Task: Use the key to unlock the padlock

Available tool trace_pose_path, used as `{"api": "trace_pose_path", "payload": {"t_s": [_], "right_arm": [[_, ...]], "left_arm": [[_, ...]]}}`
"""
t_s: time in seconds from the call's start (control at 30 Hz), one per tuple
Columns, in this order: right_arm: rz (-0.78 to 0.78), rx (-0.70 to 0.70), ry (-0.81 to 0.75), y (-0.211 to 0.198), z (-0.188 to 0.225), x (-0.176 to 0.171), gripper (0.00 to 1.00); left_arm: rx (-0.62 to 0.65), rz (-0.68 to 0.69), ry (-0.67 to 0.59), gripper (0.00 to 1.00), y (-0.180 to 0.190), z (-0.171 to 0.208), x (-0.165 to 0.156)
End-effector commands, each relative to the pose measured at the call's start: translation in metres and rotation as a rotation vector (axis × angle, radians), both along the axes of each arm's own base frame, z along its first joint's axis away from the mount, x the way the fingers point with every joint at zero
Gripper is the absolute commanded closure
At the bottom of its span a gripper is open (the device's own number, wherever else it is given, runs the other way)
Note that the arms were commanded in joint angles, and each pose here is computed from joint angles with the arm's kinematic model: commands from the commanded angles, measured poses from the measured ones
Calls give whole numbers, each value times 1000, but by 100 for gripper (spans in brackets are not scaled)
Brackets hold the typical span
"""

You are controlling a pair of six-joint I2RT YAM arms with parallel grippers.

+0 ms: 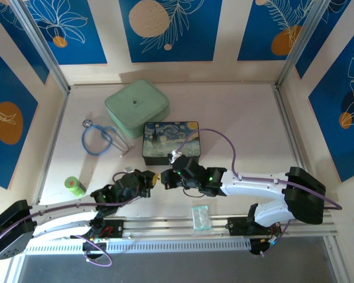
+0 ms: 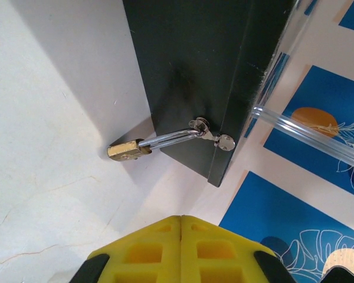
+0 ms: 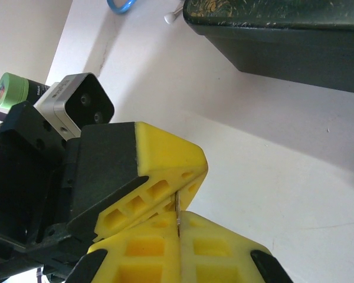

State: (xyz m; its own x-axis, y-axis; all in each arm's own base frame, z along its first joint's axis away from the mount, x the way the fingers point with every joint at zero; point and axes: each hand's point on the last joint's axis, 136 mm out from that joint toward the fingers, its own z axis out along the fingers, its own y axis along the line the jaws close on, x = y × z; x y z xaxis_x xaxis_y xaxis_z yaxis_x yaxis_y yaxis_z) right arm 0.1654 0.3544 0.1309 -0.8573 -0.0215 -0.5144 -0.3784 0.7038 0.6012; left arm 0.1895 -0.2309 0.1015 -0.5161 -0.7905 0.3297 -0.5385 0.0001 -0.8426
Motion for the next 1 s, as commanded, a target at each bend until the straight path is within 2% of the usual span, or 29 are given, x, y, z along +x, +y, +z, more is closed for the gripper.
{"api": "trace_pose_path", "payload": {"t_s": [0.0,0.03,0.07,0.13,0.23,0.43,0.57,0.77,0.97], "right_arm": [[8,25,-35,-1,11,3,91],[13,28,-30,-1,11,3,83],[9,37,-17,-2,12,4,63],[-7,80,20,-5,16,9,32],[-27,200,77,-15,26,18,0],[68,420,91,-30,62,22,1],[84,534,12,-43,84,22,13],[192,579,-57,-35,107,16,21],[287,672,-149,-21,135,9,32]], "left_arm": [[23,4,-19,99,1,7,2],[36,-3,-43,100,0,11,4],[60,-12,-78,100,1,15,6],[143,-50,-181,100,0,29,12],[313,-149,-326,100,-2,48,19],[467,-201,-654,100,-3,89,32],[524,-226,-891,100,-8,129,30],[493,-262,-1150,100,-19,177,15],[390,-226,-1241,100,-21,202,7]]}}
